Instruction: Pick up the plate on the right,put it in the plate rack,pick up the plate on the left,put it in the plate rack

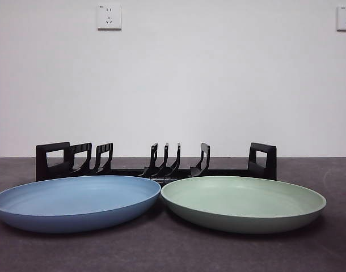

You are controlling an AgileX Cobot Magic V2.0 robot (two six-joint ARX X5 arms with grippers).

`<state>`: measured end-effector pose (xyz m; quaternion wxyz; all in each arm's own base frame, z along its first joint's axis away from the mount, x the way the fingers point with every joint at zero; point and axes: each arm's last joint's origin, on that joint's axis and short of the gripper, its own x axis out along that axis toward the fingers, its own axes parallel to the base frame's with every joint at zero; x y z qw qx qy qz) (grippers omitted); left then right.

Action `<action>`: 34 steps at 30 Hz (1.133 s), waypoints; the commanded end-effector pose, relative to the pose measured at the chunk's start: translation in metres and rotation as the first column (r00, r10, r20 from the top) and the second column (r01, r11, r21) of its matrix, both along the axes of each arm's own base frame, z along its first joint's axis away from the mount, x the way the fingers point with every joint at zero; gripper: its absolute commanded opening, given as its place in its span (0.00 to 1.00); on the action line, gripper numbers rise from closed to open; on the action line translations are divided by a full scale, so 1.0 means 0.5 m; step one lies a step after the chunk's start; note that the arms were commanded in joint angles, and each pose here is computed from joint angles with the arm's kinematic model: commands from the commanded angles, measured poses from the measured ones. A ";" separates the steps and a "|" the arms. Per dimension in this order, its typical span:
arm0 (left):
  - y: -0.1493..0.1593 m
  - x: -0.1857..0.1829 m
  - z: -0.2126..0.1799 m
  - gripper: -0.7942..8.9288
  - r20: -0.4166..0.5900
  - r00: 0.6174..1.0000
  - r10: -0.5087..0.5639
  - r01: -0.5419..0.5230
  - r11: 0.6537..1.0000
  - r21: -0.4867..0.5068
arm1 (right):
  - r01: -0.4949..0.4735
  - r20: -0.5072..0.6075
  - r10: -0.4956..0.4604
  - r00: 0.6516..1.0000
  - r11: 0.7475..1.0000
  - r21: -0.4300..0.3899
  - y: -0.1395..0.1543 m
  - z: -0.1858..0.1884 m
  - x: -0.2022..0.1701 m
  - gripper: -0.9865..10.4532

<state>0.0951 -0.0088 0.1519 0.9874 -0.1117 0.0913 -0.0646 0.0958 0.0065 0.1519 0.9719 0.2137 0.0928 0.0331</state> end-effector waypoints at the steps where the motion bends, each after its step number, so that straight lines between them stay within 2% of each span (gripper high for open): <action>1: -0.002 0.001 -0.005 0.08 -0.008 1.000 -0.028 0.027 0.995 -0.095 | -0.002 -0.021 0.004 1.000 0.998 0.066 0.001 -0.005 0.000 0.09; 5: -0.004 -0.002 0.015 0.07 0.011 0.998 -0.063 0.064 0.992 -0.108 | -0.017 0.004 0.017 1.000 0.997 0.070 0.002 0.018 -0.002 0.08; 11: -0.004 -0.004 0.070 0.07 -0.029 0.997 -0.065 0.061 0.991 -0.116 | -0.019 -0.013 0.020 1.000 0.999 0.046 0.002 0.068 0.005 0.08; 14: -0.006 0.007 0.101 0.07 -0.054 0.995 -0.086 0.079 0.991 -0.109 | -0.033 -0.054 0.032 0.998 0.999 -0.018 0.003 0.095 0.020 0.08; 18: -0.011 0.033 0.137 0.07 -0.106 0.985 -0.140 0.131 0.988 -0.084 | -0.053 -0.133 0.044 0.990 0.997 -0.062 0.005 0.127 0.053 0.08; 22: -0.014 0.069 0.167 0.08 -0.162 0.974 -0.157 0.150 0.987 -0.052 | -0.153 -0.216 0.133 0.967 0.985 -0.081 0.012 0.151 0.099 0.08; 25: -0.018 0.098 0.183 0.08 -0.206 0.957 -0.203 0.192 0.979 -0.071 | -0.224 -0.289 0.199 0.937 0.973 -0.058 0.018 0.156 0.135 0.08; 28: -0.025 0.126 0.191 0.08 -0.248 0.924 -0.290 0.269 0.956 -0.114 | -0.285 -0.372 0.256 0.892 0.958 -0.024 0.023 0.150 0.168 0.08; 30: -0.032 0.146 0.190 0.08 -0.277 0.881 -0.384 0.349 0.922 -0.167 | -0.341 -0.440 0.310 0.843 0.940 0.009 0.027 0.140 0.189 0.08; 32: -0.039 0.166 0.180 0.08 -0.307 0.820 -0.483 0.426 0.873 -0.237 | -0.420 -0.503 0.386 0.774 0.906 0.050 0.032 0.125 0.208 0.09; 33: -0.041 0.173 0.172 0.08 -0.321 0.796 -0.513 0.446 0.856 -0.263 | -0.451 -0.517 0.418 0.747 0.890 0.067 0.034 0.116 0.214 0.10; 34: -0.042 0.177 0.167 0.10 -0.331 0.781 -0.529 0.455 0.846 -0.279 | -0.459 -0.525 0.431 0.734 0.884 0.084 0.035 0.110 0.217 0.13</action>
